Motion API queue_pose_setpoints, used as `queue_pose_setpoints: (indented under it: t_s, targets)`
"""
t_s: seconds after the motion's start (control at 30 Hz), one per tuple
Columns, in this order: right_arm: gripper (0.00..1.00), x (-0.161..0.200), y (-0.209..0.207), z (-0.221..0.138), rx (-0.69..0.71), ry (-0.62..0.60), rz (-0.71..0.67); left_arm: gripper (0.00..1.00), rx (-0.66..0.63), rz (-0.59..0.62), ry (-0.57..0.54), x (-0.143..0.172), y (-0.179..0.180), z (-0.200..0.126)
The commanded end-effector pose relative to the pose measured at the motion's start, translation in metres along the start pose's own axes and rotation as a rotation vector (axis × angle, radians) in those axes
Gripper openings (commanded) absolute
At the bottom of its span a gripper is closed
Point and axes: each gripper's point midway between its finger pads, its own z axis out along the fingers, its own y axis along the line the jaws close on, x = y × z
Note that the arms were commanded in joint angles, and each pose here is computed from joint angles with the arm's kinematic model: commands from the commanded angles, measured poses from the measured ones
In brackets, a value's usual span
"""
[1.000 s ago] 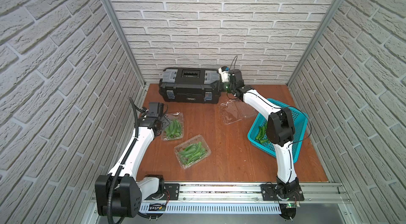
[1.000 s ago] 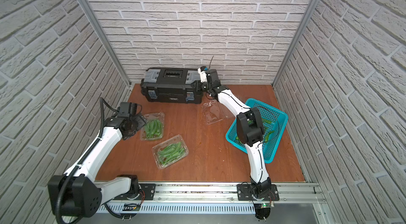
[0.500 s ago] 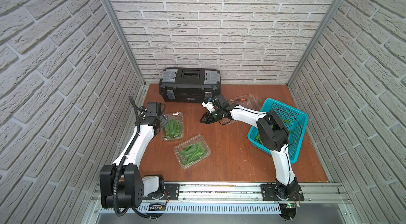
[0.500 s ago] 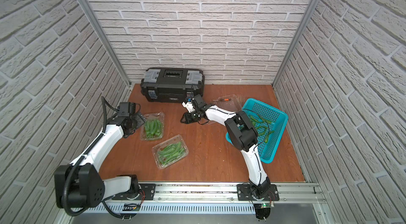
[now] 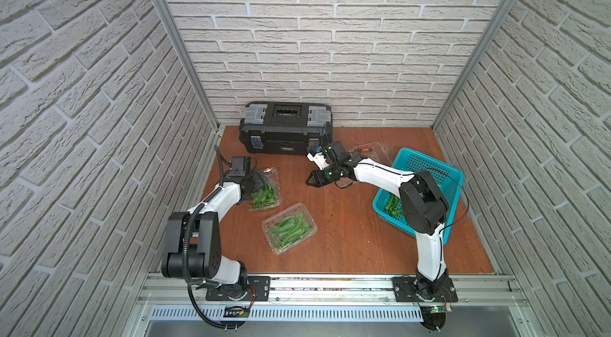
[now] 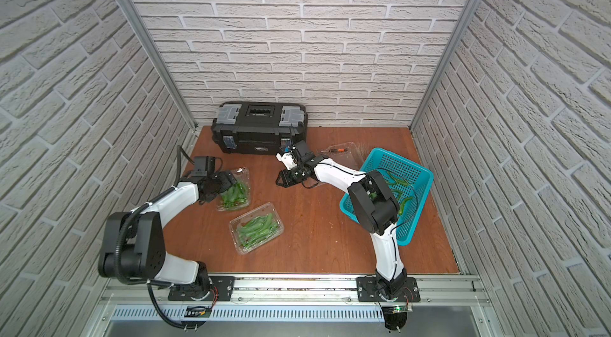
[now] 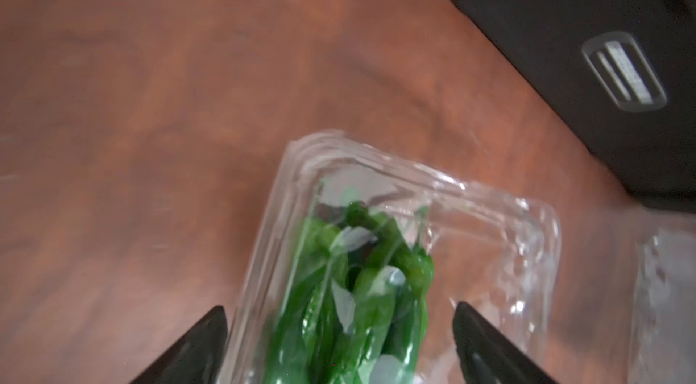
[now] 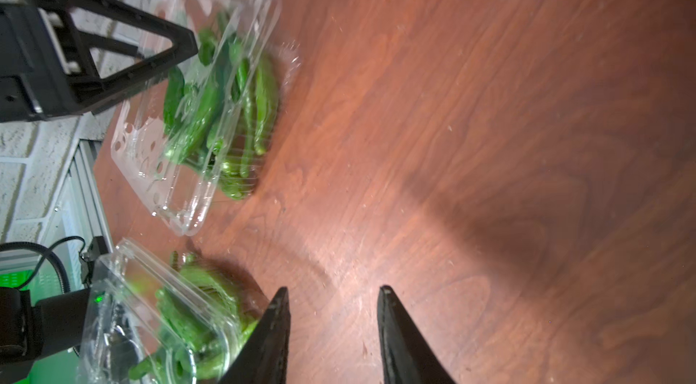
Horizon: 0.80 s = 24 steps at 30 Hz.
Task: Take small green peppers out of containers
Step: Move the packing box to the center of the board, then open the packing box at the center of the board.
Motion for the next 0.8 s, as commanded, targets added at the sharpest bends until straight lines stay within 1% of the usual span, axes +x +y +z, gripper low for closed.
queue_pose_setpoints:
  t_s: [0.0,0.13,0.3,0.4,0.43,0.47,0.77]
  targets:
    - [0.40,-0.006,0.010,-0.010,0.000,-0.028,-0.042,0.93,0.115,0.073,0.003,-0.003,-0.047,0.010]
    - [0.39,-0.008,0.010,-0.007,-0.008,-0.040,-0.035,0.92,0.176,0.100,0.016,0.004,-0.087,0.022]
    - [0.39,-0.016,0.003,-0.009,0.017,-0.067,-0.001,0.92,0.233,0.098,0.020,0.002,-0.116,0.030]
    - [0.39,-0.018,-0.005,-0.007,0.028,-0.070,0.045,0.94,0.243,0.095,0.015,-0.001,-0.121,0.031]
    - [0.39,-0.018,-0.010,-0.006,0.038,-0.074,0.064,0.97,0.244,0.095,0.014,-0.002,-0.122,0.031]
    - [0.39,-0.019,-0.012,-0.005,0.038,-0.078,0.073,0.98,0.243,0.094,0.013,-0.003,-0.122,0.031]
    - [0.38,-0.025,-0.003,-0.001,-0.069,-0.087,0.074,0.98,0.240,0.121,0.015,-0.002,-0.129,0.030]
